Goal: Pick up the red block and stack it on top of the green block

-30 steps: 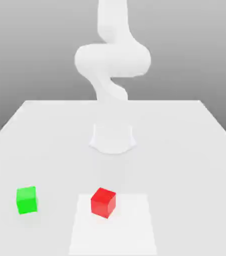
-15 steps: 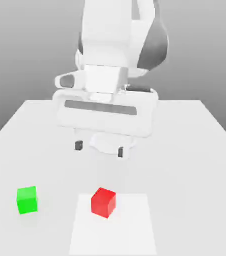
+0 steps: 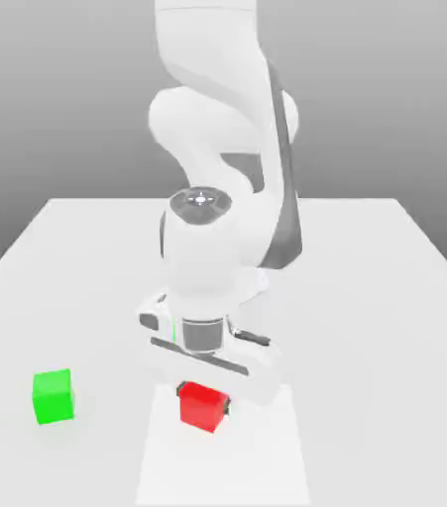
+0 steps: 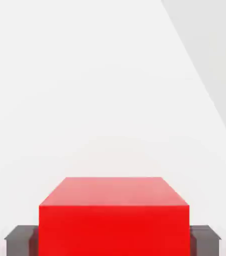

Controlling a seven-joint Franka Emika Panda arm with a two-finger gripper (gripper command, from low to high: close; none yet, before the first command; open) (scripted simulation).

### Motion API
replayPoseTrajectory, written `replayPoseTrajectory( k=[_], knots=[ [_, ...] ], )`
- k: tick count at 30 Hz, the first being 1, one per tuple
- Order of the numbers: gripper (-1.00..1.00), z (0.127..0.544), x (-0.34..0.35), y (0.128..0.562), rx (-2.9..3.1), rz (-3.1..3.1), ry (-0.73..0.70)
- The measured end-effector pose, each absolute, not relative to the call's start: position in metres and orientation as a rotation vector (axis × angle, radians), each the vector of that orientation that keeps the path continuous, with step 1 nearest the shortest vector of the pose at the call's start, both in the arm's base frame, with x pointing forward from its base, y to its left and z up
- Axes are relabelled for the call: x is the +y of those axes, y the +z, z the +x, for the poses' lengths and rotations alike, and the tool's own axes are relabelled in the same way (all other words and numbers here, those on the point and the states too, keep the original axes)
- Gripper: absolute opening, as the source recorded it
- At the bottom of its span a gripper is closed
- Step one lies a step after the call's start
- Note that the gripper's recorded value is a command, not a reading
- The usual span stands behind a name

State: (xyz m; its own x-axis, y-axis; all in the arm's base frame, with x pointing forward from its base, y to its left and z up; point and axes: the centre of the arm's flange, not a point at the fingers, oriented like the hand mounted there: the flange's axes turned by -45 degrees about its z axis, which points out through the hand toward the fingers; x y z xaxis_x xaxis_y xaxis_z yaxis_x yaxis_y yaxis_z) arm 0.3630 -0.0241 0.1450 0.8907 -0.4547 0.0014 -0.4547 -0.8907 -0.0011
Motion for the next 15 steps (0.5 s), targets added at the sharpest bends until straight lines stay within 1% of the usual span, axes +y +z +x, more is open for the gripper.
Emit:
replayPoseTrajectory(
  k=[3, 10, 11, 15],
  knots=[
    [-1.0, 0.363, -0.024, 0.146, 0.735, -3.054, -0.003],
    [-1.0, 0.364, -0.024, 0.203, 0.735, -3.054, -0.003],
    [-1.0, 0.366, -0.033, 0.209, 0.778, -3.044, -0.002],
    [-1.0, 0.36, -0.149, 0.228, 1.258, -2.877, -0.002]
  ],
)
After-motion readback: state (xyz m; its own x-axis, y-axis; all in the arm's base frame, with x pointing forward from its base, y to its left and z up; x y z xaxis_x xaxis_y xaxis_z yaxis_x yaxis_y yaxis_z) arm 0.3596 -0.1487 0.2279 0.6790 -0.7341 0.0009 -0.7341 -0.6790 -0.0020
